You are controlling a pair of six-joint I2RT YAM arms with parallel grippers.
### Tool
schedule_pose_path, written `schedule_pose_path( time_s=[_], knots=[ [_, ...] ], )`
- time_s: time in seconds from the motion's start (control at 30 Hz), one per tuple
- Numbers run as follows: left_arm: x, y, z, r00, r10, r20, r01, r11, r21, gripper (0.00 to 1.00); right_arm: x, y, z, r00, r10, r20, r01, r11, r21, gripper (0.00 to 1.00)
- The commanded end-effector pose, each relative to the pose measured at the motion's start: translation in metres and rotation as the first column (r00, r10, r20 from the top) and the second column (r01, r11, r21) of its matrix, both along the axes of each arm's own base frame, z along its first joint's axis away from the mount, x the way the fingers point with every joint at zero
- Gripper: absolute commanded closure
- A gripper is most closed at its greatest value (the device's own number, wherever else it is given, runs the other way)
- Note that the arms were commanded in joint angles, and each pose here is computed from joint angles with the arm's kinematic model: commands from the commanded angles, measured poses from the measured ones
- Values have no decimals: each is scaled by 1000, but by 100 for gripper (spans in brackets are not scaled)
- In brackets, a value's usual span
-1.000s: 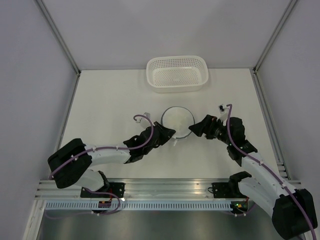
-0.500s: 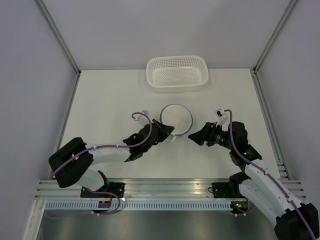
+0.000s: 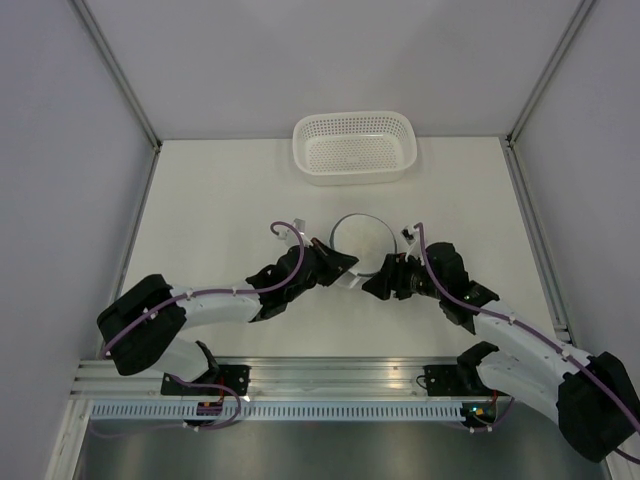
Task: Unzip the laundry bag and remove the bra
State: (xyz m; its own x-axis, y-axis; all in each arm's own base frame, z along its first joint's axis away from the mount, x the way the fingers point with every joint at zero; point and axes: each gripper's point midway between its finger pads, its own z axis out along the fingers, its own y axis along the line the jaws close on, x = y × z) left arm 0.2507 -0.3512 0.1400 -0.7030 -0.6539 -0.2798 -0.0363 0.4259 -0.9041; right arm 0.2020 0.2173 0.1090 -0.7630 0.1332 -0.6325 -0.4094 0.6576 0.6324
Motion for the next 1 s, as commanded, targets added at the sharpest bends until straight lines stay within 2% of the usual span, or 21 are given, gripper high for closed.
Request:
schedule_pose_path(
  time_s=[0.0, 0.23, 0.43, 0.53, 0.57, 0.63, 0.67, 0.73, 0.77, 0.87, 0.97],
  knots=[
    [-2, -13, 44, 999, -34, 27, 37, 989, -140, 98, 27, 6, 21, 990, -39, 134, 44, 998, -35, 30],
    [-4, -8, 32, 1000, -31, 2, 31, 994, -100, 98, 34, 6, 33, 972, -83, 220, 104, 991, -87, 33],
    [-5, -7, 22, 999, -38, -14, 37, 997, -75, 98, 36, 1, 35, 966, -98, 240, 131, 983, -128, 46],
    [-5, -4, 17, 999, -38, -22, 36, 998, -60, 98, 34, -2, 31, 968, -99, 231, 138, 977, -161, 54],
    [-5, -1, 12, 999, -37, -26, 36, 998, -49, 98, 33, -3, 30, 969, -98, 226, 138, 976, -170, 61],
    [-4, 2, 9, 999, -37, -31, 35, 999, -40, 98, 32, -6, 30, 970, -96, 222, 140, 971, -193, 65],
    [-4, 5, 4, 999, -37, -35, 36, 999, -25, 98, 32, -8, 28, 971, -97, 220, 144, 968, -207, 73],
    [-1, 11, 1, 998, -38, -41, 37, 999, -11, 98, 31, -12, 27, 974, -96, 206, 146, 960, -240, 81],
    [-2, 14, -3, 998, -45, -38, 45, 999, 8, 98, 32, -14, 29, 972, -99, 212, 153, 955, -253, 88],
    [0, 21, -8, 997, -74, -29, 75, 996, 48, 98, 33, -24, 24, 972, -128, 198, 185, 934, -304, 100],
    [6, 31, -13, 996, -91, -24, 93, 992, 84, 98, 36, -30, 23, 969, -156, 190, 214, 916, -339, 100]
  ],
)
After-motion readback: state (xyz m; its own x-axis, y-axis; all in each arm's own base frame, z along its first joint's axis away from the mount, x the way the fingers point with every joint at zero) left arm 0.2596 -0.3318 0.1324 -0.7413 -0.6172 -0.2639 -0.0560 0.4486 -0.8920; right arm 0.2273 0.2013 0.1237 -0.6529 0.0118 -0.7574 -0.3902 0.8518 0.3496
